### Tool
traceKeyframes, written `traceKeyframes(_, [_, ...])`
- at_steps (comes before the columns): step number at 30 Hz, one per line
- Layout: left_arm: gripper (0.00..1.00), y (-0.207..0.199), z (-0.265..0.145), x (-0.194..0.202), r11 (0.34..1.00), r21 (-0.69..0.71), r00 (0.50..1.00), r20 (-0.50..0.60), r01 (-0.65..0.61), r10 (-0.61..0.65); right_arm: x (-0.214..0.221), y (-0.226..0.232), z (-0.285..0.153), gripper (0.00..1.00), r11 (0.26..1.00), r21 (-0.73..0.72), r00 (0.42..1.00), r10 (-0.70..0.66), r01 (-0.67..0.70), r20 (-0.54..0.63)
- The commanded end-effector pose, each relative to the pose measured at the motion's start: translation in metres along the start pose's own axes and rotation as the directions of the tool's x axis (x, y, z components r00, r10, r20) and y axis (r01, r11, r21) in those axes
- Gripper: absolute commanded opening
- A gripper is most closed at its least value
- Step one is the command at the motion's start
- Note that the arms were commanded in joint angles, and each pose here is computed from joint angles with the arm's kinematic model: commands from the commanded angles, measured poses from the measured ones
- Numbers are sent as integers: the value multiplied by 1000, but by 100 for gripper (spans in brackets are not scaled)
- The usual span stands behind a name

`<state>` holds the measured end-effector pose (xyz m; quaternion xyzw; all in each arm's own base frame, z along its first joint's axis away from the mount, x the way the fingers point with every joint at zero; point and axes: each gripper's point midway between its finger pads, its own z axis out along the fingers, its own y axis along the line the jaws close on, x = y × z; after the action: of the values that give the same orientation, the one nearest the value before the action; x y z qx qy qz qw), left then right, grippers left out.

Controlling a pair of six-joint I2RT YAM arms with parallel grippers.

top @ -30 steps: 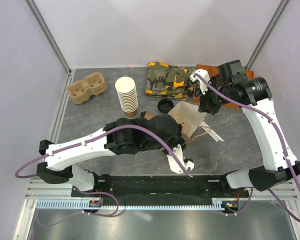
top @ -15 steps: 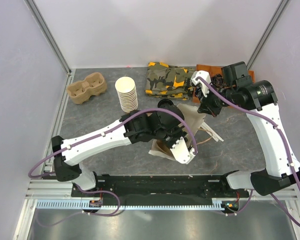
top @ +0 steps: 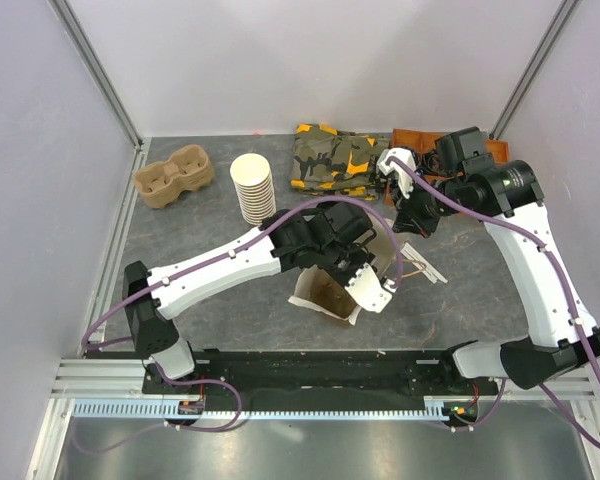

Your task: Pack the takeout coffee

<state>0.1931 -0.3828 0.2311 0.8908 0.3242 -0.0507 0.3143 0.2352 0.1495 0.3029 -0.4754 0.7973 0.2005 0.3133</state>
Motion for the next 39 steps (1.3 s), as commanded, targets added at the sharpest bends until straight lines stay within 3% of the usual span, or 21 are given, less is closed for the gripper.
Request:
traceKeyframes(1, [11,4,11,-3,1000,7,999,48,24,-25,8,10,5,0,998,-55,1000,17,-18,-24])
traceKeyframes(3, [15,6,12,-1,999,8,998,54,32,-32,8,12,7,0,998,-66,999,22,-24,-25])
traceKeyframes(6, [29,11,13,1,999,1,997,62,37,-37,8,12,8,0,997,-74,999,30,-32,-26])
traceKeyframes(9, [46,23,4,-4,999,-35,996,79,34,-31,11,10,10,0,997,-74,999,28,-31,-35])
traceKeyframes(10, [56,32,-3,-6,998,-62,996,85,31,-26,12,12,11,0,997,-79,999,22,-25,-39])
traceKeyframes(13, [70,51,-26,-21,991,-130,992,124,21,-5,18,10,13,0,997,-77,998,19,-23,-55])
traceKeyframes(21, [94,70,-93,-63,968,-246,967,253,51,14,30,0,20,0,999,-48,995,-6,2,-97])
traceKeyframes(24, [99,73,-109,-71,959,-257,951,307,121,-38,36,-9,19,0,1000,-15,993,-2,0,-114])
traceKeyframes(29, [100,83,-168,-77,902,-294,875,457,317,-159,48,-37,8,0,998,67,989,31,-22,-145])
traceKeyframes(33, [100,85,-203,-31,822,-263,786,533,505,-313,53,-63,-9,0,991,123,987,61,-42,-147])
traceKeyframes(35, [100,72,-202,-5,815,-251,794,491,522,-358,55,-68,-11,0,991,129,986,67,-48,-151])
traceKeyframes(37, [100,51,-170,25,847,-248,851,380,470,-362,58,-69,-9,0,991,125,985,59,-39,-163])
traceKeyframes(39, [100,22,-140,52,865,-212,873,294,456,-388,66,-72,-8,0,991,128,981,57,-33,-188])
